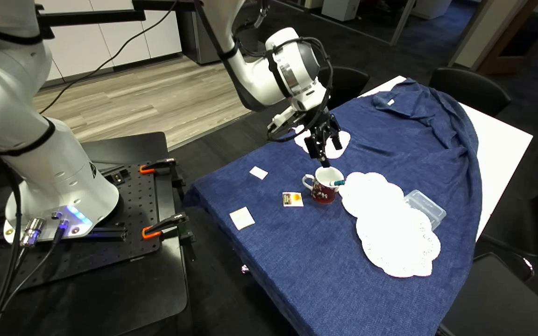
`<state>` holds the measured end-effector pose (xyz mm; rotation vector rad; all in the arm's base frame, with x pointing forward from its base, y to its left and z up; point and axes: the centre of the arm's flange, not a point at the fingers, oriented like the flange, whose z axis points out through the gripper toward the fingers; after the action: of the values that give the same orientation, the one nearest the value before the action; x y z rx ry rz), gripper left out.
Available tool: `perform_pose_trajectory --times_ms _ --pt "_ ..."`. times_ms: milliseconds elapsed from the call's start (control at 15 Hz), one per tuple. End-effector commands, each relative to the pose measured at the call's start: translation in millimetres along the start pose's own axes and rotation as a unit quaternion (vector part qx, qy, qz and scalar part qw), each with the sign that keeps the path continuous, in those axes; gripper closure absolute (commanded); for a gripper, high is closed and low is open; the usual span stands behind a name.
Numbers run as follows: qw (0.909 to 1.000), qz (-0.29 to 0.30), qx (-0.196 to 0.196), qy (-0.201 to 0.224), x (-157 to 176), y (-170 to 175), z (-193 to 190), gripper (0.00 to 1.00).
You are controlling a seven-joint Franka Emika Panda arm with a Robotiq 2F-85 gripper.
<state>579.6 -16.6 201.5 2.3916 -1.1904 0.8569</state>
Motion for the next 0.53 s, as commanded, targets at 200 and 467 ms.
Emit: perform_pose_trajectory --times_ms 200,467 --pt "0.9998 0.008 -0.006 -0.015 -6.9 -3.9 21.5 0.00" --pt "0.9998 0.017 -0.012 -0.008 -3.2 -4.0 22.9 0.00"
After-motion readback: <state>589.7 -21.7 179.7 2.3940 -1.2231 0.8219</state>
